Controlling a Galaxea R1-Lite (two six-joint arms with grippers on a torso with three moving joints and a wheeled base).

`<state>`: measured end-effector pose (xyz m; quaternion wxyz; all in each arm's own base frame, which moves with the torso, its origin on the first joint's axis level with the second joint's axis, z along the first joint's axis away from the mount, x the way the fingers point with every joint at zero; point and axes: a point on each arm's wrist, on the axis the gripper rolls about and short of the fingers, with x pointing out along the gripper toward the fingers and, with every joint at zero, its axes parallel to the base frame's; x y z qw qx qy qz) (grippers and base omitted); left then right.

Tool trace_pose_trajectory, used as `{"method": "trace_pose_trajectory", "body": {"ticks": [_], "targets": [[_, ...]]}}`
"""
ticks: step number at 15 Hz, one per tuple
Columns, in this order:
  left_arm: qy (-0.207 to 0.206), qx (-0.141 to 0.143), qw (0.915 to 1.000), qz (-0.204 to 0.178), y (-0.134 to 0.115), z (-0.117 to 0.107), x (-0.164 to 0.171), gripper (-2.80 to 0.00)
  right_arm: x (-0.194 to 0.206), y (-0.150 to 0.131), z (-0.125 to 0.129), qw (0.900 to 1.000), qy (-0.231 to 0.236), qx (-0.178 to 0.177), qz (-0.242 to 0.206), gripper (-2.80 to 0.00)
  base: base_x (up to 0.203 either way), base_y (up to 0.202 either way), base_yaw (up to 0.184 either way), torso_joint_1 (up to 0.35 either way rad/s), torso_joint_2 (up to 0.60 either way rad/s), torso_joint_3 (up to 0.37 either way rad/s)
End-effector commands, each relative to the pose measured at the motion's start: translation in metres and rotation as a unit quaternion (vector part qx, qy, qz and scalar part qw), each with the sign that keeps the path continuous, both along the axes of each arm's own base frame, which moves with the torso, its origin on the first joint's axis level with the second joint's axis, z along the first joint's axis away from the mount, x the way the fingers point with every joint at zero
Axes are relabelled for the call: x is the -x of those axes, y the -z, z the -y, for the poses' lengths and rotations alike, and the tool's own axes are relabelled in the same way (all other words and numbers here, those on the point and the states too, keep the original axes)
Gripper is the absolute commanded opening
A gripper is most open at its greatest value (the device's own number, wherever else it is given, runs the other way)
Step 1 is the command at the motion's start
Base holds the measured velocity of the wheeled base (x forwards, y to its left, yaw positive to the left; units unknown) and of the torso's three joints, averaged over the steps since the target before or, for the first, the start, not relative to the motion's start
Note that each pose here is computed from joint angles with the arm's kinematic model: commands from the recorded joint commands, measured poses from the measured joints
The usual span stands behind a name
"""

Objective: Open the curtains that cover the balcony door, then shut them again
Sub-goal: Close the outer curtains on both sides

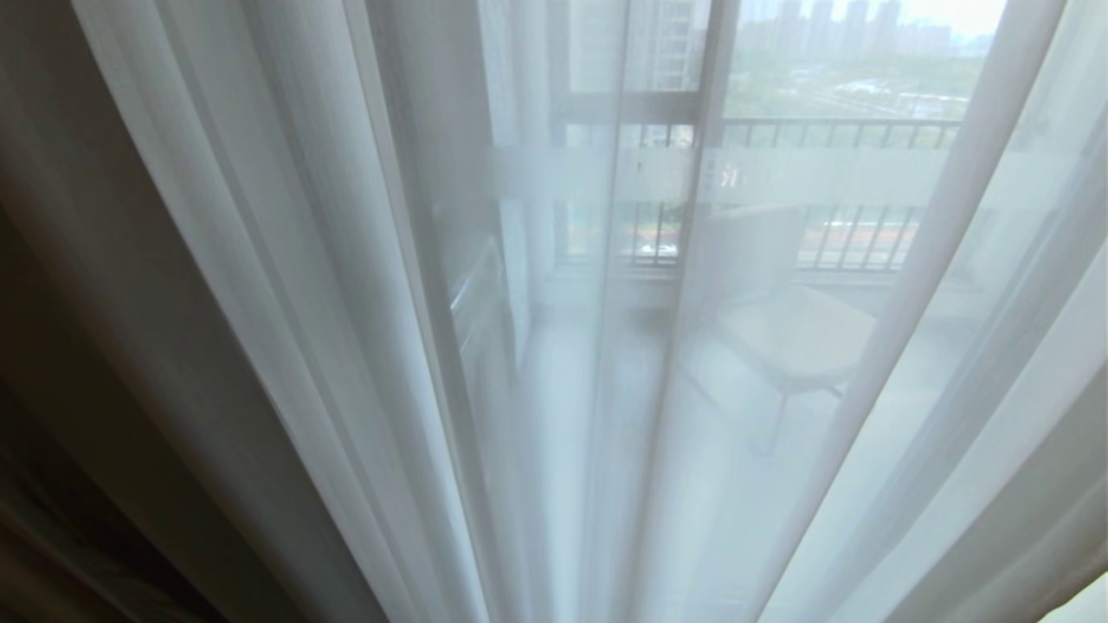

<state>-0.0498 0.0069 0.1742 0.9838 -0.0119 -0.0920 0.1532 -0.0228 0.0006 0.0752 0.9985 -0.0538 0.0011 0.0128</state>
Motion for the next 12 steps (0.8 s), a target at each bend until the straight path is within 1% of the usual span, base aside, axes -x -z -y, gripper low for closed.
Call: {"method": "trace_pose_trajectory", "body": {"ticks": [1, 3, 4, 5, 6, 8, 9, 11, 12], "targets": [[-0.028, 0.003, 0.9989, -0.036, -0.022, -0.001, -0.017, -2.80, 0.000, 0.000, 0.000, 1.000, 0.000, 0.001, 0.000, -2.80, 0.000, 0.000, 0.000, 0.000, 0.00, 0.000], [-0.061, 0.006, 0.9972, -0.043, -0.047, -0.003, -0.027, -2.80, 0.000, 0.000, 0.000, 1.000, 0.000, 0.001, 0.000, -2.80, 0.000, 0.000, 0.000, 0.000, 0.00, 0.000], [-0.089, 0.010, 0.9948, -0.048, -0.056, -0.004, -0.032, -2.80, 0.000, 0.000, 0.000, 1.000, 0.000, 0.001, 0.000, -2.80, 0.000, 0.000, 0.000, 0.000, 0.00, 0.000], [-0.127, 0.014, 0.9902, -0.056, -0.063, -0.005, -0.038, -2.80, 0.000, 0.000, 0.000, 1.000, 0.000, 0.001, 0.000, -2.80, 0.000, 0.000, 0.000, 0.000, 0.00, 0.000], [-0.157, 0.017, 0.9855, -0.063, -0.069, -0.006, -0.044, -2.80, 0.000, 0.000, 0.000, 1.000, 0.000, 0.001, 0.000, -2.80, 0.000, 0.000, 0.000, 0.000, 0.00, 0.000], [-0.227, 0.025, 0.9709, -0.071, -0.083, -0.009, -0.055, -2.80, 0.000, 0.000, 0.000, 1.000, 0.000, 0.001, 0.000, -2.80, 0.000, 0.000, 0.000, 0.000, 0.00, 0.000], [-0.252, 0.029, 0.9648, -0.070, -0.088, -0.010, -0.058, -2.80, 0.000, 0.000, 0.000, 1.000, 0.000, 0.001, 0.000, -2.80, 0.000, 0.000, 0.000, 0.000, 0.00, 0.000], [-0.295, 0.045, 0.9516, -0.073, -0.087, -0.011, -0.064, -2.80, 0.000, 0.000, 0.000, 1.000, 0.000, 0.001, 0.000, -2.80, 0.000, 0.000, 0.000, 0.000, 0.00, 0.000], [-0.322, 0.055, 0.9421, -0.076, -0.085, -0.012, -0.069, -2.80, 0.000, 0.000, 0.000, 1.000, 0.000, 0.001, 0.000, -2.80, 0.000, 0.000, 0.000, 0.000, 0.00, 0.000]]}}
